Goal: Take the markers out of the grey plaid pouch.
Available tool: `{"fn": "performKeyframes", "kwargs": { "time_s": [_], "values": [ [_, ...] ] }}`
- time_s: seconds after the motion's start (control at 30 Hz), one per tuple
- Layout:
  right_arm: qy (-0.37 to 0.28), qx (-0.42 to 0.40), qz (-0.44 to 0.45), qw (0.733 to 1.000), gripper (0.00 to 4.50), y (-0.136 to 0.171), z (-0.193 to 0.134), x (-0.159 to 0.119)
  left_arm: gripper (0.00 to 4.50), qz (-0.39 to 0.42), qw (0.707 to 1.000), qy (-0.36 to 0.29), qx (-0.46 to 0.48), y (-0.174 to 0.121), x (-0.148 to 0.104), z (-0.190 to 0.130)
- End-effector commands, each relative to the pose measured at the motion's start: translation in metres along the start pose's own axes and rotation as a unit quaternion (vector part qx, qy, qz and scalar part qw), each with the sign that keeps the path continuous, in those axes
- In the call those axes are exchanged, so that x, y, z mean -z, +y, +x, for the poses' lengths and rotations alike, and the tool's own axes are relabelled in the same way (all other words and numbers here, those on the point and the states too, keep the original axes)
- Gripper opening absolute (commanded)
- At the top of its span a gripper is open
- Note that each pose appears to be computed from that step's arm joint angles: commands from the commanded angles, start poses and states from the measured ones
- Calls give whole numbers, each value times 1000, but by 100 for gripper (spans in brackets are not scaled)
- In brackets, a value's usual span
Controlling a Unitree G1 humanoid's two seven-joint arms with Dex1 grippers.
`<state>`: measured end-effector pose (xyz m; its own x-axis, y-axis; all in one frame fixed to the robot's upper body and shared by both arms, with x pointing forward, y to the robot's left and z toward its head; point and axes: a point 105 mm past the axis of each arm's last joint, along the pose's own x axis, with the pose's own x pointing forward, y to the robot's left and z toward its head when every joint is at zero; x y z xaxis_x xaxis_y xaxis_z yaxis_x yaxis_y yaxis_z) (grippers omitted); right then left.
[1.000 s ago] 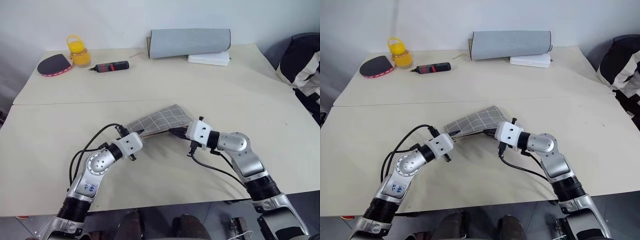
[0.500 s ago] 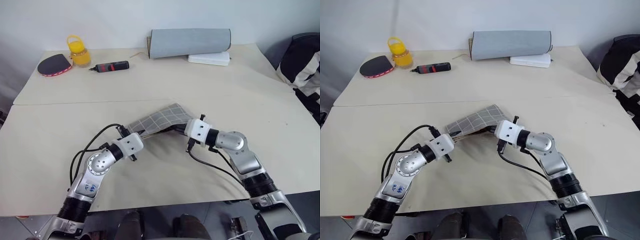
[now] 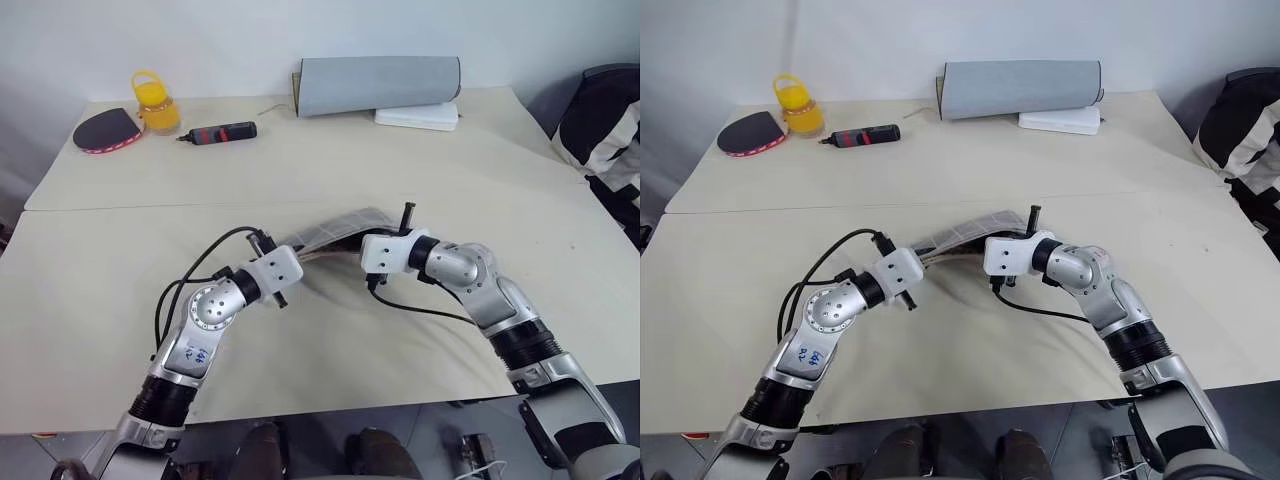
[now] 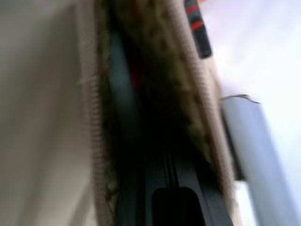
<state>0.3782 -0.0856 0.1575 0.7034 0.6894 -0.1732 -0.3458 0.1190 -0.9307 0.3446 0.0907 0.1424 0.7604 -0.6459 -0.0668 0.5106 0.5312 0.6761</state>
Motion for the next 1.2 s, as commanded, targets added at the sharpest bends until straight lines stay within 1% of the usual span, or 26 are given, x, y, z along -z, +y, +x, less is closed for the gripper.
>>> {"fn": "performKeyframes", "kwargs": {
  "time_s": [0.03, 0.1, 0.2, 0.27, 0.3, 0.33, 0.4, 0.43, 0.53, 0.57, 0.6, 0.7, 0.73, 0.8, 0.83, 0.9, 0.93, 1.0, 1.07, 1.1, 1.13, 1.2],
  "values": [
    [0, 8, -18, 1000, 2, 3, 2, -5, 0, 8, 1000, -21, 0, 4, -17, 1],
    [-3, 8, -11, 1000, 2, 4, 2, -7, 0, 7, 1000, -18, 0, 4, -16, 1],
    [-9, 13, 3, 1000, 58, 2, 2, -9, 0, 6, 1000, -12, 3, 2, -14, 1],
    [-10, 17, 1, 1000, 127, -1, 2, -10, 0, 4, 1000, -4, 5, 0, -9, 0],
    [-11, 19, 1, 1000, 154, -3, 1, -10, 0, 4, 1000, -1, 6, 0, -7, 0],
    [-11, 20, 0, 1000, 193, -3, 1, -10, 0, 4, 1000, 0, 6, -1, -7, 0],
    [-11, 20, 0, 1000, 254, -4, 1, -9, 0, 3, 1000, 1, 6, -1, -6, 0],
    [-10, 19, -1, 1000, 297, -3, 1, -9, 0, 5, 1000, -2, 6, -1, -7, -1],
    [-9, 19, 0, 1000, 398, -3, 2, -8, 0, 7, 1000, -4, 5, 0, -8, -1],
    [-9, 20, 2, 1000, 428, -3, 2, -8, 0, 7, 1000, -4, 4, 1, -8, -1],
    [-9, 21, 3, 1000, 447, -4, 3, -8, 0, 6, 1000, -4, 4, 1, -8, -1],
    [-10, 25, 9, 1000, 447, -6, 3, -8, 0, 0, 1000, -4, 4, 2, -7, -2],
    [-13, 25, 19, 999, 428, -7, 2, -9, 0, -1, 1000, -4, 5, 2, -7, -2],
    [-15, 22, 24, 999, 383, -7, 2, -9, 0, -9, 1000, -5, 5, 2, -7, -2],
    [-17, 20, 22, 999, 353, -7, 1, -10, 0, -12, 1000, -5, 5, 2, -6, -3],
    [-21, 15, 20, 999, 273, -9, 0, -12, 0, -23, 1000, -5, 6, 2, -6, -2],
    [-24, 9, 20, 999, 244, -10, -1, -14, 0, -33, 999, -6, 5, 3, -6, -2],
    [-24, -21, 36, 999, 244, -8, -3, -16, 0, -57, 998, -13, 11, 4, -8, -1],
    [-17, -60, 13, 998, 244, -3, -3, -18, 0, -80, 996, -21, 32, 2, -10, -1],
    [-13, -80, 16, 997, 244, -2, -3, -19, 0, -88, 995, -25, 48, 0, -11, -2],
    [-13, -92, 24, 995, 244, -4, -3, -21, 0, -99, 992, -29, 67, -2, -12, -3],
    [-16, -83, 30, 996, 244, -20, -1, -25, 0, -134, 984, -34, 115, -6, -13, -8]
  ]
}}
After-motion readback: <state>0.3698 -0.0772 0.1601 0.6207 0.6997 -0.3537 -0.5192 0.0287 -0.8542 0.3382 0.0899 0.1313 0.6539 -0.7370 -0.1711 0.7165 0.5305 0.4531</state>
